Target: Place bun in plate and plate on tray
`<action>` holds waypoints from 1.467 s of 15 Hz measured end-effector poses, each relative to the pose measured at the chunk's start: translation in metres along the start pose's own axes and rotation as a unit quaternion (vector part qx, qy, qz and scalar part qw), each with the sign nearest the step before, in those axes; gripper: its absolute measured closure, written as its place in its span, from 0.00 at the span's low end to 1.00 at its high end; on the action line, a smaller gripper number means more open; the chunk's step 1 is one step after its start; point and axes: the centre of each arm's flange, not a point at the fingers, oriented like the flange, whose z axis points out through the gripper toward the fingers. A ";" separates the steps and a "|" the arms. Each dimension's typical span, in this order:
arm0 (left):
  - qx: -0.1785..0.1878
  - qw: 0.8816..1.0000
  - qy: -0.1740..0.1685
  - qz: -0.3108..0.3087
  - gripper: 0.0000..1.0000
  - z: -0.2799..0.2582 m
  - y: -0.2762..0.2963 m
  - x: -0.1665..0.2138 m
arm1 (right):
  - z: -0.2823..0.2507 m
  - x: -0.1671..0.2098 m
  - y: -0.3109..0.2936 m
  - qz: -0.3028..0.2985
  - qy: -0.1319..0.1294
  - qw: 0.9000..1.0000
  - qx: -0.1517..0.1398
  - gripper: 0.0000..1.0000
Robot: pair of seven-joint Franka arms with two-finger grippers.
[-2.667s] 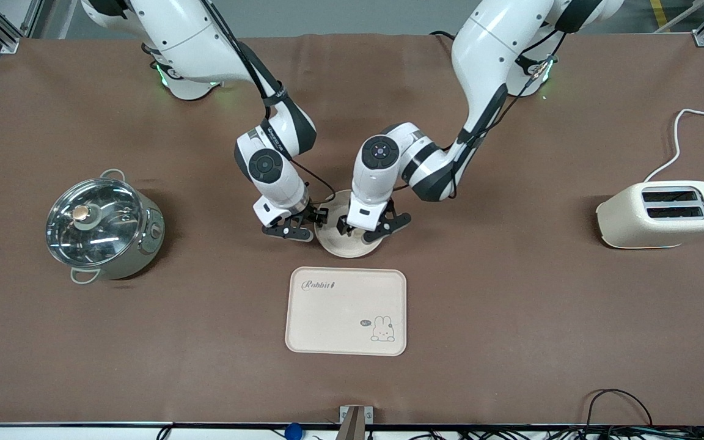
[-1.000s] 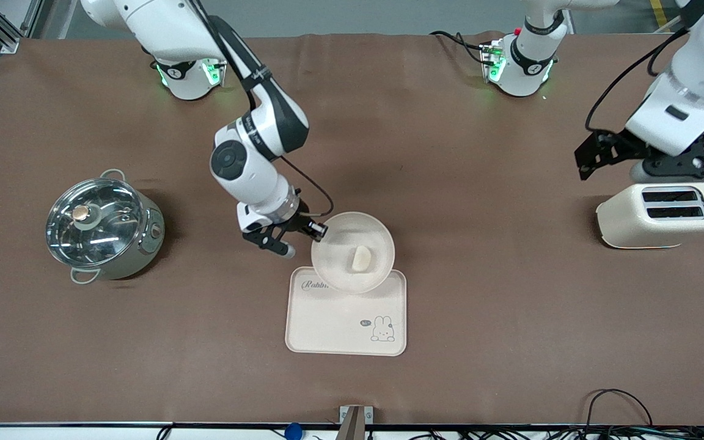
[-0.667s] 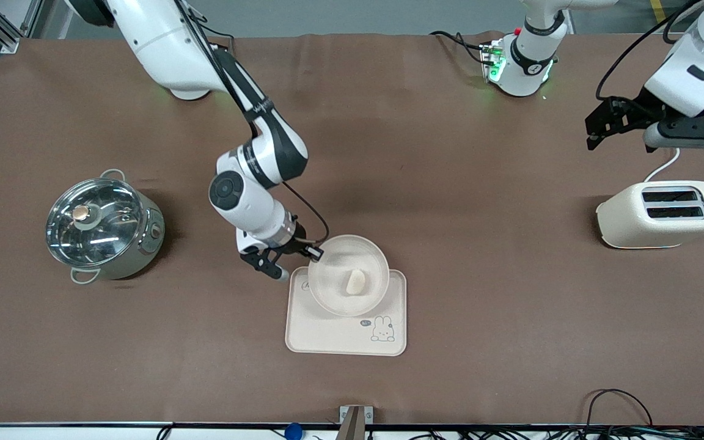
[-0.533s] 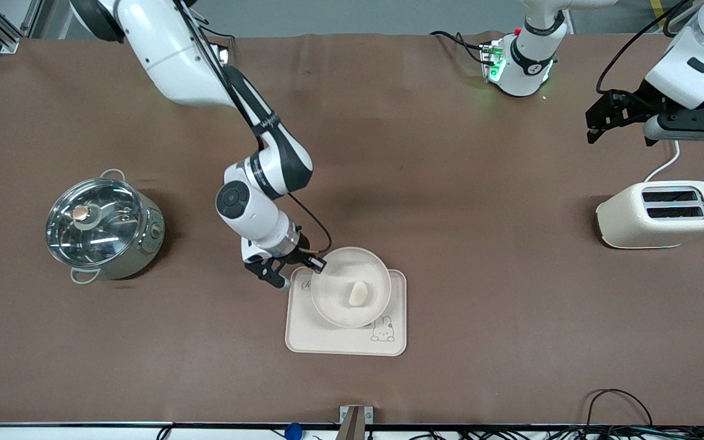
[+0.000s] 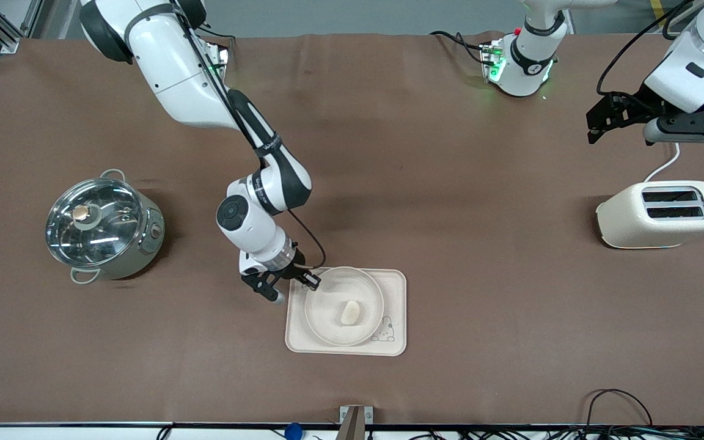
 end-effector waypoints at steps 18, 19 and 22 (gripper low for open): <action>-0.001 1.000 0.001 0.001 0.00 0.007 0.001 0.007 | -0.001 0.003 -0.010 0.001 -0.004 1.000 0.006 0.52; -0.001 1.000 0.002 0.001 0.00 0.007 0.001 0.007 | -0.005 0.005 -0.012 0.000 -0.007 1.000 0.003 0.51; -0.001 1.000 0.003 0.001 0.00 0.006 0.002 0.007 | -0.030 0.023 -0.013 0.001 -0.016 1.000 -0.021 0.46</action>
